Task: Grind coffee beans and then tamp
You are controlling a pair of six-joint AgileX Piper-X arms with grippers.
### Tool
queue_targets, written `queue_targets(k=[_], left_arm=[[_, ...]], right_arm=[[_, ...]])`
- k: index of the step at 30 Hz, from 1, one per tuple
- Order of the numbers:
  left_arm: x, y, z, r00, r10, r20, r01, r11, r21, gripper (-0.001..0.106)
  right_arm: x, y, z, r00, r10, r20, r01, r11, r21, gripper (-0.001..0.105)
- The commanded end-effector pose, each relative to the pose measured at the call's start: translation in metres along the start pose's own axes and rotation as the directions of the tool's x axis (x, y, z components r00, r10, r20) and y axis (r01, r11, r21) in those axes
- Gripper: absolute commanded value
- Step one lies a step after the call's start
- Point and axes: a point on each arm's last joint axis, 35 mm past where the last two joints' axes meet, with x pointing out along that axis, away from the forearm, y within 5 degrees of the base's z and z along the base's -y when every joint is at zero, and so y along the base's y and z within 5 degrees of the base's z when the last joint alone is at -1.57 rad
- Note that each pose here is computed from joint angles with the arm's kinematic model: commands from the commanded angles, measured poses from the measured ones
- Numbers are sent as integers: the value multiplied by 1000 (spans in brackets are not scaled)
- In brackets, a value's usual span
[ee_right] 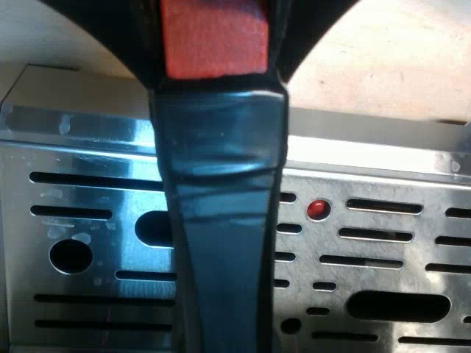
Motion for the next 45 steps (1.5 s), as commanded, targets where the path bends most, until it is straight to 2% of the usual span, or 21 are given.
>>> queue_targets(k=[1, 4, 7, 14, 17, 20, 25, 31, 37, 40, 45], left_arm=[[0, -1, 2, 1000, -21, 7, 21, 1000, 13, 61], [0, -1, 2, 1000, -21, 7, 21, 1000, 13, 61], [0, -1, 2, 1000, -21, 7, 21, 1000, 13, 61], [0, -1, 2, 1000, -21, 7, 21, 1000, 13, 61], [0, -1, 2, 1000, -21, 7, 21, 1000, 13, 61], [0, -1, 2, 1000, -21, 7, 21, 1000, 13, 61], [0, -1, 2, 1000, -21, 7, 21, 1000, 7, 61], [0, -1, 2, 1000, -21, 7, 21, 1000, 7, 61], [0, -1, 2, 1000, -21, 10, 21, 1000, 9, 61], [0, -3, 4, 998, -53, 15, 53, 999, -6, 61], [-3, -6, 12, 997, -63, 33, 62, 998, 9, 62]], right_arm=[[0, 1, 3, 1000, 5, 13, -5, 1000, -7, 0], [-2, 2, 3, 1000, 11, 18, -11, 1000, -9, 0], [-5, 3, 2, 1000, 17, 13, -17, 1000, 20, 0], [-18, 14, -7, 997, -49, 53, 50, 999, -21, 0], [-22, 17, -15, 997, -53, 62, 52, 999, 7, 0], [-26, 18, -22, 992, -90, 85, 90, 996, 2, 0], [-33, 18, -26, 991, -87, 100, 85, 996, 23, 0], [-38, 18, -28, 992, -75, 104, 73, 997, 16, 0], [-54, 21, -37, 999, -2, 47, 5, 999, -48, 0], [-61, 19, -40, 999, 12, 31, -9, 997, -79, 0], [-71, 17, -45, 997, 83, -6, -83, 982, -169, 0]])
